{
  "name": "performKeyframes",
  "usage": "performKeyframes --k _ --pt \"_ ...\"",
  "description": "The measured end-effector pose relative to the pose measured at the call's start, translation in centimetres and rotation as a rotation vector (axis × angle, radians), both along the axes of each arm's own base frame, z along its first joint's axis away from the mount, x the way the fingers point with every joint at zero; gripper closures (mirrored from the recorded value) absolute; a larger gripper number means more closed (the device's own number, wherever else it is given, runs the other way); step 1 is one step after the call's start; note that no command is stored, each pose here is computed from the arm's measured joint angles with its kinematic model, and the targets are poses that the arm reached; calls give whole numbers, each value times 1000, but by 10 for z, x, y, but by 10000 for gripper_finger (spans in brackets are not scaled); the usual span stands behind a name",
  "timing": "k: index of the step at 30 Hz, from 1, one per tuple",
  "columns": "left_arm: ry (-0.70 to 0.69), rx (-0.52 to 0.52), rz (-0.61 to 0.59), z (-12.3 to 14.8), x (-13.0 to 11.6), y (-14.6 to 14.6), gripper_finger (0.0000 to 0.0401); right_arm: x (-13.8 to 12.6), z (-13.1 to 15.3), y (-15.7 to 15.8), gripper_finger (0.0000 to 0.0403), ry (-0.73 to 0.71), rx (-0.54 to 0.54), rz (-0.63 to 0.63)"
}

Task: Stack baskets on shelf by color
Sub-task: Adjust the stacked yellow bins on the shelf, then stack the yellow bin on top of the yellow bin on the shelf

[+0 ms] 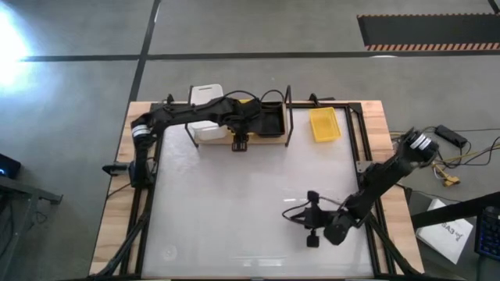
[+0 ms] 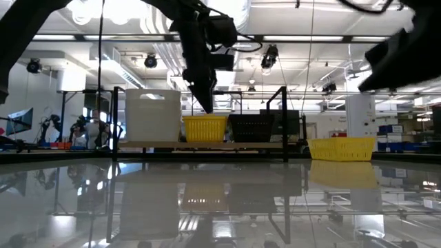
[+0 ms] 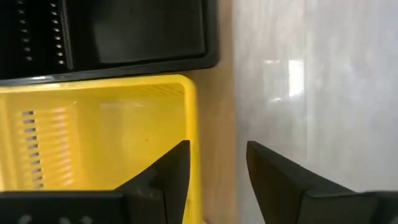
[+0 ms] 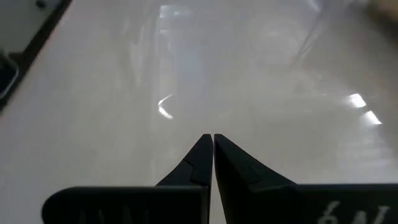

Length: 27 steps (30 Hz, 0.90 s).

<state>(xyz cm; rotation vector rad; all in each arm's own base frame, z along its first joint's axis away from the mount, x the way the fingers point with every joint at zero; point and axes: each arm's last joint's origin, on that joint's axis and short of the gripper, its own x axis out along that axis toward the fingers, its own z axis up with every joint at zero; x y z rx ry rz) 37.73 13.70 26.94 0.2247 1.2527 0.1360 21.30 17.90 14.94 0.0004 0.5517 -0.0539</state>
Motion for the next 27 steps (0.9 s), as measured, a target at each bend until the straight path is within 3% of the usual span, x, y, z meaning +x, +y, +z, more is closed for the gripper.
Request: performKeyframes --k 6,11,15,21,27 --pt "-82 3 31 38 -18 -16 260 -25 62 -34 394 1 -177 -155" --pt "-221 -42 158 73 -37 -37 260 -44 130 -95 394 167 -182 -399" --pt "-293 -80 175 87 -52 -65 260 -58 160 -150 393 356 -129 -625" --pt "-350 -83 61 85 -62 -112 260 -58 161 -209 358 585 -19 -570" --pt "-373 -80 -33 67 -61 -145 260 -43 123 -256 282 733 46 -432"
